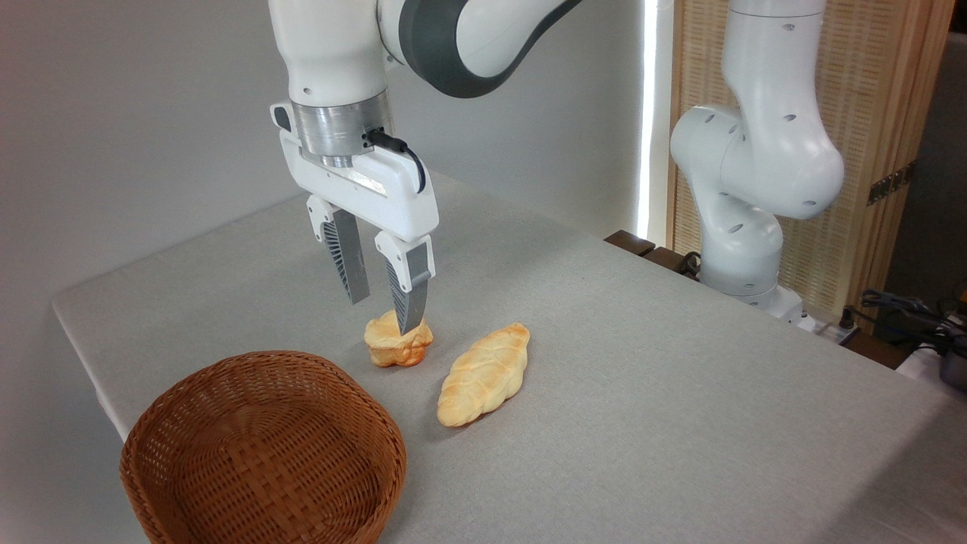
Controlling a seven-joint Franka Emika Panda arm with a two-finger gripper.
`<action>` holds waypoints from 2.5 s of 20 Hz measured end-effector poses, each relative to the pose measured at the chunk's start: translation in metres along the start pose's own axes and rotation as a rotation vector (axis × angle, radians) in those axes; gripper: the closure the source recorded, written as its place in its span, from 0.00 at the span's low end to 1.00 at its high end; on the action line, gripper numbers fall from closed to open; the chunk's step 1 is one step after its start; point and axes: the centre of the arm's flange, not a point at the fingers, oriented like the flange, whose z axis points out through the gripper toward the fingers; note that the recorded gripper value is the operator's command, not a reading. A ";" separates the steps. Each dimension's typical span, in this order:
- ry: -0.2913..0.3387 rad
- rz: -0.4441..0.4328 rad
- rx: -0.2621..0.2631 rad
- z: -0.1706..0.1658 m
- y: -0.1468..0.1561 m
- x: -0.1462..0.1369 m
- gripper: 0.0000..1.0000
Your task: Put bread into the basket
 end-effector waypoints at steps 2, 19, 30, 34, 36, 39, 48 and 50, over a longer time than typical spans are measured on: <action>0.000 0.000 0.000 0.000 0.000 0.000 0.00; 0.000 0.000 0.000 0.000 0.000 0.000 0.00; -0.009 0.009 -0.005 0.006 0.002 0.002 0.00; -0.033 0.035 -0.018 0.020 0.015 0.009 0.00; -0.049 0.053 -0.028 0.029 0.024 0.012 0.00; -0.073 0.085 -0.040 0.048 0.040 0.020 0.00; -0.114 0.133 -0.059 0.087 0.062 0.035 0.00; -0.122 0.138 -0.064 0.092 0.064 0.036 0.00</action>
